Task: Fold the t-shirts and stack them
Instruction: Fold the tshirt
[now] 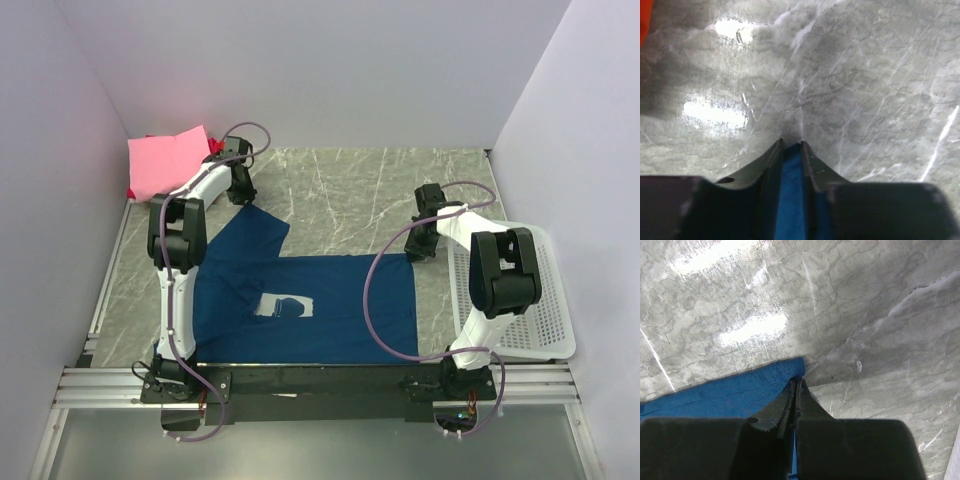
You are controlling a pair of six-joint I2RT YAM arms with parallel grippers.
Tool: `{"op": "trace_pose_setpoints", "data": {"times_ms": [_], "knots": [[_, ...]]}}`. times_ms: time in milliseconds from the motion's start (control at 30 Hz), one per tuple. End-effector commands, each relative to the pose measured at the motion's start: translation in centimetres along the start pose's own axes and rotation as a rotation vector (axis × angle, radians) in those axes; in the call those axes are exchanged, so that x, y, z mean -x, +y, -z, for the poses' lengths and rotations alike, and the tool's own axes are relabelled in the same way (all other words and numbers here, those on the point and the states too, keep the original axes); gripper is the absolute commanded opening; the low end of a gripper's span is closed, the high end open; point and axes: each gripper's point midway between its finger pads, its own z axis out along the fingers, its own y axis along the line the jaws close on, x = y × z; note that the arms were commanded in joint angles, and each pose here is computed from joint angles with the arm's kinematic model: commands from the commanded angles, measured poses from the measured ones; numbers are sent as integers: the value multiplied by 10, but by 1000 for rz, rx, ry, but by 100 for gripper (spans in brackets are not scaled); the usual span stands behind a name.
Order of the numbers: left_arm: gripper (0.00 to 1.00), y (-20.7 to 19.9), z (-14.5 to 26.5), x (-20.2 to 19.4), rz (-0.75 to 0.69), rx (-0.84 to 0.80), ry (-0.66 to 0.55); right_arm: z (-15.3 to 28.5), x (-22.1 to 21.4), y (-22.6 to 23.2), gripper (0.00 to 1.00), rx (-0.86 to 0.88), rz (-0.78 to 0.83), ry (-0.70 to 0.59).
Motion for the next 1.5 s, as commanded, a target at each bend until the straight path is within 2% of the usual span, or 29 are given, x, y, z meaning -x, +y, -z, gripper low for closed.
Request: {"op": "trace_pose_setpoints", "data": {"times_ms": [0,167,367,600,767,933,1100,1267,1367,1467], "knots": [[25,10,-11,-19,-50,56,56,-13,-3,-4,1,-18,10,26],[1,6,-12,-24,-68,42,73,-11,-2,-4,0,-24,13,27],[0,2,-6,-8,-66,38,36,-5,7,-2,0,-33,8,10],[0,-23,7,39,-58,-43,-64,2,37,9,0,-38,4,-29],[0,-20,16,77,40,-85,-139,1,56,13,0,-67,4,-33],[0,-22,41,125,171,-246,-220,6,85,24,0,-79,1,-63],[0,-41,80,173,183,-433,-333,18,121,37,0,-76,3,-117],[0,-52,117,186,135,-553,-373,27,138,46,0,-60,-2,-149],[0,-55,142,177,78,-605,-391,33,139,47,0,-43,-5,-168],[0,-52,162,152,40,-632,-379,37,131,46,0,-25,-3,-181]]}}
